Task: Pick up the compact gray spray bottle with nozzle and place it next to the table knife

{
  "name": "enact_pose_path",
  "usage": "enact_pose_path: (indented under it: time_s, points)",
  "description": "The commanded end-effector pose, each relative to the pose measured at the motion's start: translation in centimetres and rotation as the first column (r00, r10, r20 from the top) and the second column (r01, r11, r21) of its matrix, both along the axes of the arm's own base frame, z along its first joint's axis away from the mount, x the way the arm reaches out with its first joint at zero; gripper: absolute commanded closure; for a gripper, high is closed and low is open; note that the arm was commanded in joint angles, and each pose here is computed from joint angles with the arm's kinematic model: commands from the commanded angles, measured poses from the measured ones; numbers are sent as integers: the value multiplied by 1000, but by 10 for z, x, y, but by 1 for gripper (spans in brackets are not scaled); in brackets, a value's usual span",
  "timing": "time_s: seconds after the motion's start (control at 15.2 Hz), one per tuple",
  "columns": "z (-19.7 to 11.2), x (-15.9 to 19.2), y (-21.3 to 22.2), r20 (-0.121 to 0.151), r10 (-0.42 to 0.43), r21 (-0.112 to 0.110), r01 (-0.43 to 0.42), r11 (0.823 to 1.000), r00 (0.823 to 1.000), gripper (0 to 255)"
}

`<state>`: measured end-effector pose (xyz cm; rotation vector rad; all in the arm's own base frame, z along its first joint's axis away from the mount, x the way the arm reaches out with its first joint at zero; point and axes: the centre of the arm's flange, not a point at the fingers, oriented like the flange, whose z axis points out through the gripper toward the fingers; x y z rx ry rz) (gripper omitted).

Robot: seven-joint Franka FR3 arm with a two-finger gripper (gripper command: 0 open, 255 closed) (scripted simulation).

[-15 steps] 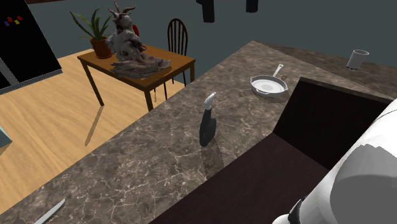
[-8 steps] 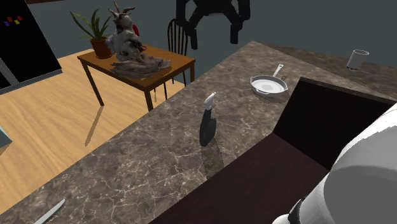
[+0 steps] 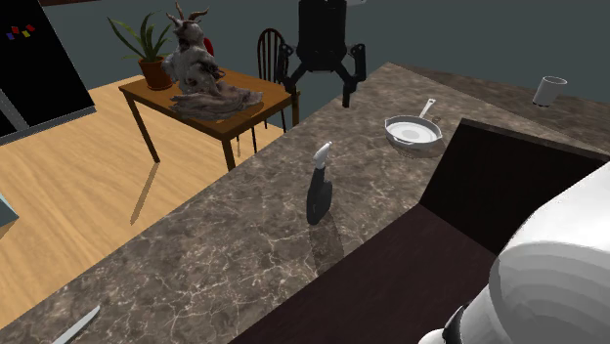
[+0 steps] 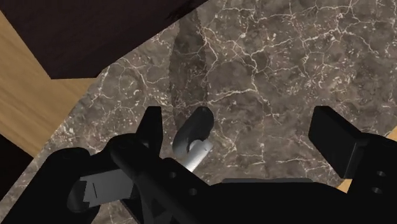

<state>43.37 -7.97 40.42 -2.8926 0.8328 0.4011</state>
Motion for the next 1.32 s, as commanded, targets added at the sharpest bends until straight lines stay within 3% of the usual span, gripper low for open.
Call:
enact_pose_path:
  time_s: [0.0,0.26,0.59,0.86,1.25]
  points:
    - [-25,13,-14,-18,-68,17,68,998,998,0]
    - [-73,32,-42,-58,-196,49,199,979,979,0]
    - [-136,49,-77,-113,-349,81,359,930,930,0]
    - [-188,57,-104,-160,-462,99,480,871,872,0]
    - [-264,58,-141,-230,-607,114,640,760,761,0]
